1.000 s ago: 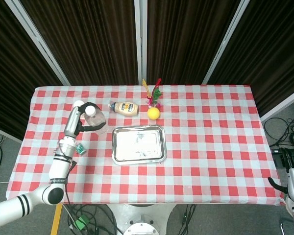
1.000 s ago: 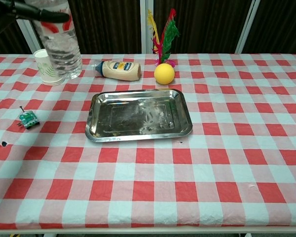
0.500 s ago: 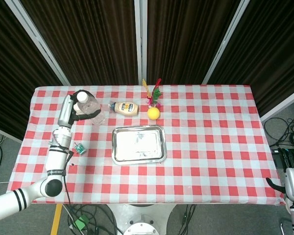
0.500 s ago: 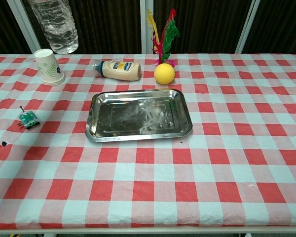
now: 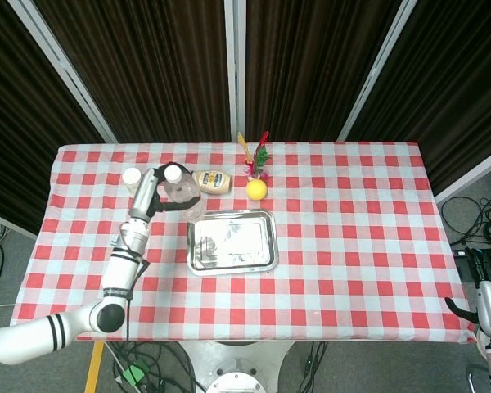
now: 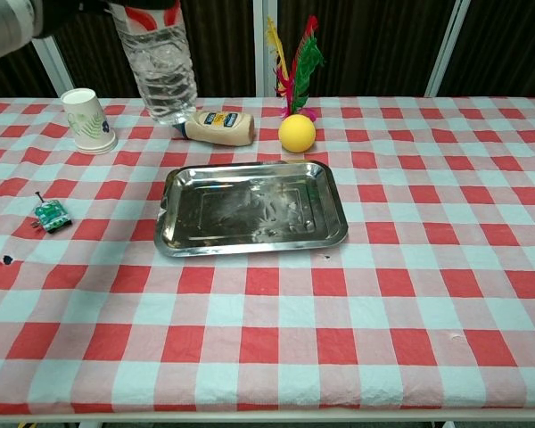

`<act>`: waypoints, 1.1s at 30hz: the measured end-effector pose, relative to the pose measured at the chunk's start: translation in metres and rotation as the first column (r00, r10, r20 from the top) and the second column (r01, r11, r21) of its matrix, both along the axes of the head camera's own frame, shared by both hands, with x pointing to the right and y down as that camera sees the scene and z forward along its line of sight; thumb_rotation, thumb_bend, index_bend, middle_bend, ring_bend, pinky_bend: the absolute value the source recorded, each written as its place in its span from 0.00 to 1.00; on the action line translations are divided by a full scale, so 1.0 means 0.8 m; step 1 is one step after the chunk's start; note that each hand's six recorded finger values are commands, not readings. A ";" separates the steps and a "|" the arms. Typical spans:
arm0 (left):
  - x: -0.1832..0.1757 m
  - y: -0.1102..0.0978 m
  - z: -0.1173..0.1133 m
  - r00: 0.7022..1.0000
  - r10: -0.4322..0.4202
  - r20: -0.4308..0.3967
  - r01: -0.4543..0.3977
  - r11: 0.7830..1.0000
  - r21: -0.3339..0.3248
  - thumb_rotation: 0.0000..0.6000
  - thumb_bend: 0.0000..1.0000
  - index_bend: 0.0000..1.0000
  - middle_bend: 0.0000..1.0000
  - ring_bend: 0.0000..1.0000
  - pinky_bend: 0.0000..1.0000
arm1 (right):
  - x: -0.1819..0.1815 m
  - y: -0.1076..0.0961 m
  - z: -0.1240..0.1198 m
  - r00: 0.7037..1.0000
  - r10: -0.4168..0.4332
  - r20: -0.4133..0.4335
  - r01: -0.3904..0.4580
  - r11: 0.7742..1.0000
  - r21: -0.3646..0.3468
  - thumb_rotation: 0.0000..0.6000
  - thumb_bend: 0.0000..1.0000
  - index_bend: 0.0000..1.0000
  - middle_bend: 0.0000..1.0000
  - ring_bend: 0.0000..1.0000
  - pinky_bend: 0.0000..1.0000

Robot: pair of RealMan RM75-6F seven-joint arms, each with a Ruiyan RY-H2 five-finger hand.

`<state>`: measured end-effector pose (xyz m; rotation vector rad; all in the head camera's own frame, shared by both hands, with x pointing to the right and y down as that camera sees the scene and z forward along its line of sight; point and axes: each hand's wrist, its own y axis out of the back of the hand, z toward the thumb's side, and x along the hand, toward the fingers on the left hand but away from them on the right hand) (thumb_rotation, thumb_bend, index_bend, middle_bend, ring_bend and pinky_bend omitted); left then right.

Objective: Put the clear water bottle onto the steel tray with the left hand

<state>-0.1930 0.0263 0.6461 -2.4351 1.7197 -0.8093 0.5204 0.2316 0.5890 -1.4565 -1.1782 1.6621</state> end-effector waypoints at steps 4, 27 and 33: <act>0.024 0.033 0.025 0.999 0.042 -0.013 -0.043 0.997 -0.057 1.00 0.21 0.56 0.61 0.48 0.53 | 0.002 0.001 -0.003 1.000 0.005 0.003 -0.005 1.000 0.008 1.00 0.11 0.00 0.08 0.00 0.00; 0.075 0.109 0.100 1.000 0.001 0.008 -0.002 1.000 0.031 1.00 0.21 0.56 0.61 0.48 0.51 | 0.003 0.000 0.000 1.000 0.017 0.014 -0.017 1.000 -0.004 1.00 0.11 0.00 0.08 0.00 0.00; 0.070 0.113 0.117 1.000 -0.004 0.014 0.004 1.000 0.029 1.00 0.21 0.55 0.60 0.48 0.50 | 0.004 0.001 0.000 1.000 0.020 0.015 -0.020 1.000 -0.006 1.00 0.11 0.00 0.08 0.00 0.00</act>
